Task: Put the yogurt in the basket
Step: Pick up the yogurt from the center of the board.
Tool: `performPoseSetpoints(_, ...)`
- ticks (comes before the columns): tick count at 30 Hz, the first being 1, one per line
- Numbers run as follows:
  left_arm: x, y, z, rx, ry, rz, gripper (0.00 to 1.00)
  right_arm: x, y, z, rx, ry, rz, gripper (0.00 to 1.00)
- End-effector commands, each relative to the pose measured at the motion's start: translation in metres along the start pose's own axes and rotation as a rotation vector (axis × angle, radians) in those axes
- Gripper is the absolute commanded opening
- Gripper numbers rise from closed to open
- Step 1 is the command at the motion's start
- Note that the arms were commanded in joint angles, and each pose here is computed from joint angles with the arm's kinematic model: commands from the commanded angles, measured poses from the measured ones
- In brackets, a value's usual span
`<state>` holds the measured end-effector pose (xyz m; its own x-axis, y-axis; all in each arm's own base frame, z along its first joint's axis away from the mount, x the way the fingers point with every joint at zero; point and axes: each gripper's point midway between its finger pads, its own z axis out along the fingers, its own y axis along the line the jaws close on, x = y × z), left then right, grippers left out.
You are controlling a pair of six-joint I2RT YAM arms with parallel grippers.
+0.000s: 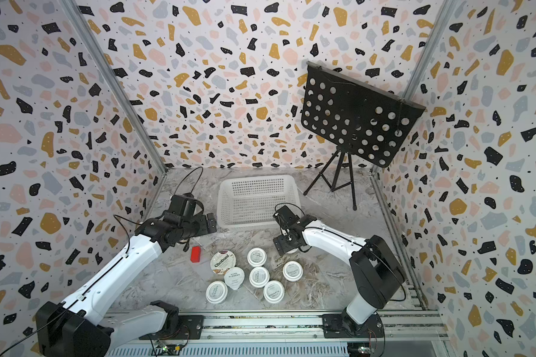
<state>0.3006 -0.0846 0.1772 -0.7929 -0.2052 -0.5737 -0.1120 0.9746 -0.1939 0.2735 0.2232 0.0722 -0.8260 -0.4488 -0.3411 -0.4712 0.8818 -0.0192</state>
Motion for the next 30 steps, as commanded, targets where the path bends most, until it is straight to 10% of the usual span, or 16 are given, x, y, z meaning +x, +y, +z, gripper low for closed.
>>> performPoseSetpoints(1,0.002,0.001,0.0,-0.004,-0.004,0.015,1.0,-0.005,0.001,-0.002,0.007,-0.01,-0.012,0.9)
performPoseSetpoints(30,0.0,0.002,0.0,-0.01,-0.008,0.015,1.0,-0.012,-0.011,-0.034,0.061,-0.059,-0.015,0.77)
